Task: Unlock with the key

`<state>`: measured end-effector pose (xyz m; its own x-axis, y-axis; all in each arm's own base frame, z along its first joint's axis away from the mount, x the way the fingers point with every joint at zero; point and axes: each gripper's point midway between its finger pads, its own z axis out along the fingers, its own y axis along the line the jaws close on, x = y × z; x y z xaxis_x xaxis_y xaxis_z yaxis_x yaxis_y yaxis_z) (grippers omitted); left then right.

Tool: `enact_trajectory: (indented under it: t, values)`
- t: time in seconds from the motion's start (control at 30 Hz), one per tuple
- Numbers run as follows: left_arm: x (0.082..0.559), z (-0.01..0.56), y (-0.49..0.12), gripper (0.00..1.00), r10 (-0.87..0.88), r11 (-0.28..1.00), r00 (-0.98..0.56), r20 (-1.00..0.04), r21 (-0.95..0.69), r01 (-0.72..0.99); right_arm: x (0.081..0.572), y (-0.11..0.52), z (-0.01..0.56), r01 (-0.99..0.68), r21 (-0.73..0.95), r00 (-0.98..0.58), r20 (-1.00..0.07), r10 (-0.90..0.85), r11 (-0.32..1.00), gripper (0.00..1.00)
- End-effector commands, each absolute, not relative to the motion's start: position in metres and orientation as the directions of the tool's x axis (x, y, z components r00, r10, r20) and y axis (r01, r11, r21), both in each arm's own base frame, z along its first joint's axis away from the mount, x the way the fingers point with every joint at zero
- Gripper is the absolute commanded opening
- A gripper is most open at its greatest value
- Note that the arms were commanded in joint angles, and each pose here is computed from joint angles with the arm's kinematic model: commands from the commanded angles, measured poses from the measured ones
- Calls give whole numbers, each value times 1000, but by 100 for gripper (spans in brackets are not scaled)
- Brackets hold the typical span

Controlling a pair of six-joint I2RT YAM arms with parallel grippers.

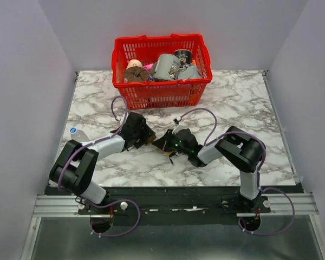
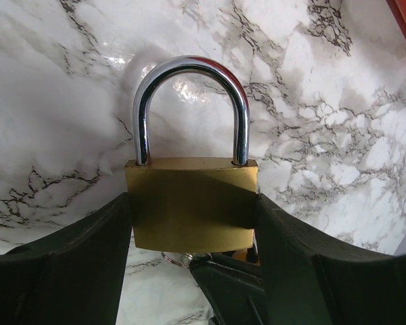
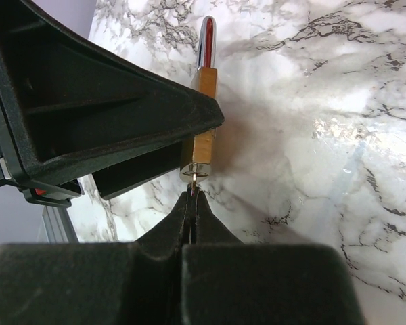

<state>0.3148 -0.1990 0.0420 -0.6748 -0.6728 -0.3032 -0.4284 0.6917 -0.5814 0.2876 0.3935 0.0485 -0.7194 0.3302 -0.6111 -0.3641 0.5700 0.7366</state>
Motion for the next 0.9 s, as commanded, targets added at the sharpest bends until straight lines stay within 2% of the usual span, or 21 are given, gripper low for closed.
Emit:
enact_trajectory:
  t: [0.0, 0.13, 0.3, 0.87]
  values:
    - [280, 47, -226, 0, -590, 684, -783, -196, -637, -356, 312, 380, 64, -354, 753, -648, -625, 435, 554, 1]
    - [284, 60, -230, 0, -567, 681, -790, -236, -674, -287, 307, 373, 76, -332, 812, -668, -561, 489, 479, 1]
    - [293, 83, -232, 0, -563, 671, -771, -298, -709, -216, 308, 364, 89, -328, 827, -656, -547, 521, 456, 1]
    - [289, 108, -250, 0, -518, 650, -782, -348, -754, -94, 307, 346, 117, -290, 895, -650, -444, 617, 338, 1]
